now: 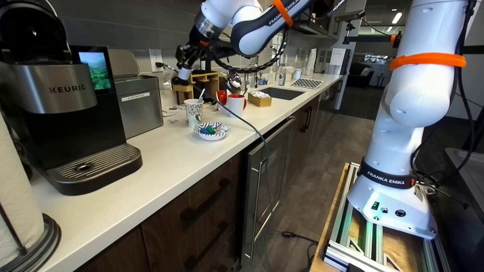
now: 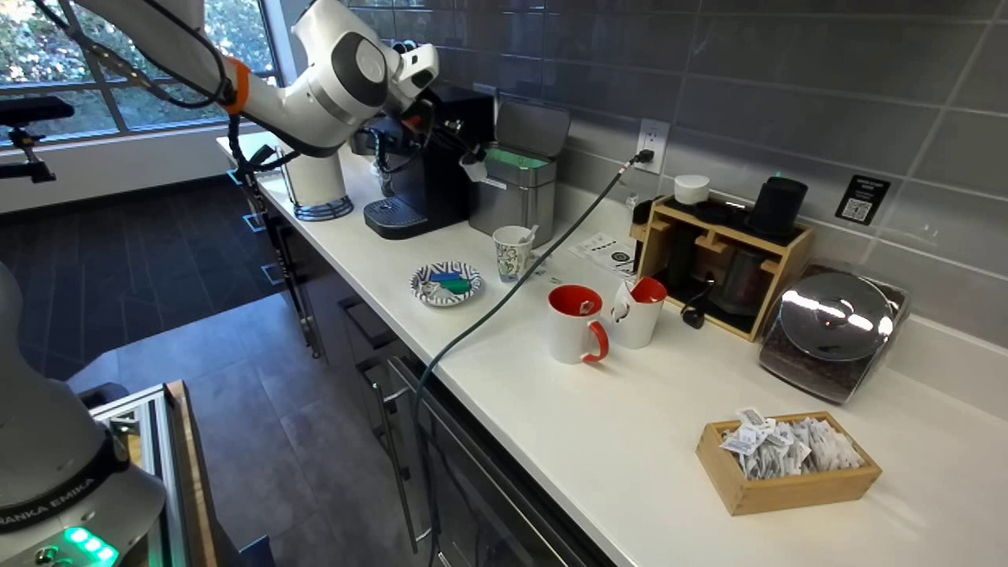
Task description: Pick up the small cup from the coffee marker and put it on the counter
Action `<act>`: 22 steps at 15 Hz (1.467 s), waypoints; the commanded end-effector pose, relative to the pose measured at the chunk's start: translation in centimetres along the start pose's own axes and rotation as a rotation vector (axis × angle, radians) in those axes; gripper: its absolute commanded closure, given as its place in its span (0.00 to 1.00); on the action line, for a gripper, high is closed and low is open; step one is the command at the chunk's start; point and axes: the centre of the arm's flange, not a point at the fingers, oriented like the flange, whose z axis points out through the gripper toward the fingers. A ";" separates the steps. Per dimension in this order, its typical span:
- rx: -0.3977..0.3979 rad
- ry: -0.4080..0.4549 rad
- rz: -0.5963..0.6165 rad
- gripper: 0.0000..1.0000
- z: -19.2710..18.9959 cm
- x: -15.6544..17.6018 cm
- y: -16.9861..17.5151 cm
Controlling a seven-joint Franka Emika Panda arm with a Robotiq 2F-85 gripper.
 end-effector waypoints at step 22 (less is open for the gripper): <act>0.110 -0.514 -0.086 0.72 15.1 -0.1 -5.8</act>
